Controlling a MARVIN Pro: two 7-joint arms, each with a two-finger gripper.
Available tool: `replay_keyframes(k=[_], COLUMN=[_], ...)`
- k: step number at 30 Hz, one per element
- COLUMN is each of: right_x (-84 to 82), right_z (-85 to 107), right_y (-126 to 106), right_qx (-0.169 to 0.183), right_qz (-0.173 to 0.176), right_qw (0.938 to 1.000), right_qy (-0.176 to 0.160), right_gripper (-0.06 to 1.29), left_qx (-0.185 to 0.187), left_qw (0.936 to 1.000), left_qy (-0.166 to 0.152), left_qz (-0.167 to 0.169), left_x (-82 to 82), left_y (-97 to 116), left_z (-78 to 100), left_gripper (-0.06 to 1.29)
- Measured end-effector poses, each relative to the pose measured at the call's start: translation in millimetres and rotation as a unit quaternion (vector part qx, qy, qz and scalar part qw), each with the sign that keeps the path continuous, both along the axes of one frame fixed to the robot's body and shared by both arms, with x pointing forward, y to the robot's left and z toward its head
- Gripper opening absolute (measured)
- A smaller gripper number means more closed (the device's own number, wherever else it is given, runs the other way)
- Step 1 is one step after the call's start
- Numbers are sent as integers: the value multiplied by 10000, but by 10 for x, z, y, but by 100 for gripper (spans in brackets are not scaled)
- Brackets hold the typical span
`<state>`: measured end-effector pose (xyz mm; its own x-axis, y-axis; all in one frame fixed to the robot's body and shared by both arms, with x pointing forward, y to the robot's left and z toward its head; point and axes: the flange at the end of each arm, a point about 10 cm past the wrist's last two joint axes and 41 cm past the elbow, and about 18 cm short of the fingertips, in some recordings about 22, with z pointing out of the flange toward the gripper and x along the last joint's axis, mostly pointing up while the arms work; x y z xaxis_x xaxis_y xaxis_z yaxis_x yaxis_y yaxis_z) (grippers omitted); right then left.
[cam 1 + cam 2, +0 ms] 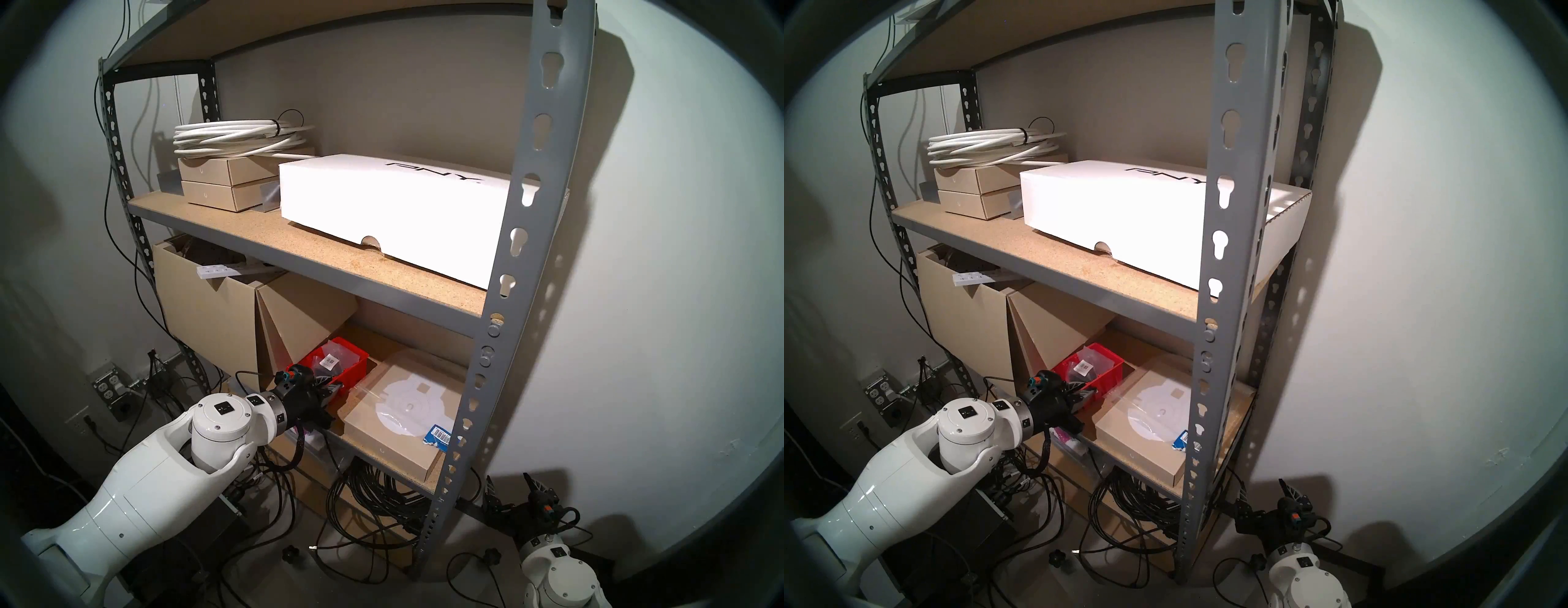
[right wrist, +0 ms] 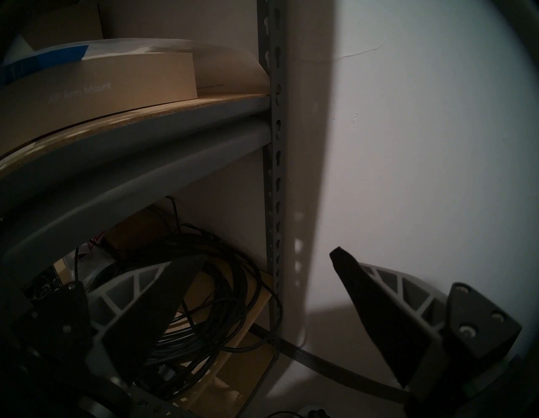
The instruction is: Organize the rack shelf by putting things into a case
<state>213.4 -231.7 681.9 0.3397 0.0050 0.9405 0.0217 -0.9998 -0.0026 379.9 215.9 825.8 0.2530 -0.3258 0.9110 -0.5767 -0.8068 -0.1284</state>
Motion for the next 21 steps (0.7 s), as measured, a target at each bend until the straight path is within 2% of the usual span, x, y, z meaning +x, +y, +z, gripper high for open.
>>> replay_keyframes(k=[11, 21], right_x=[0, 0], right_z=[0, 0], right_y=[0, 0], right_qx=[0, 0], right_qz=[0, 0], right_qw=[10000, 10000], right_qy=[0, 0], right_gripper=[125, 125], left_qx=[-181, -127], left_qw=[9997, 9996], left_qy=[-22, -90], left_qz=[145, 231], left_x=[-26, -59], left_y=[-136, -183], left_z=[275, 436], left_gripper=[15, 15])
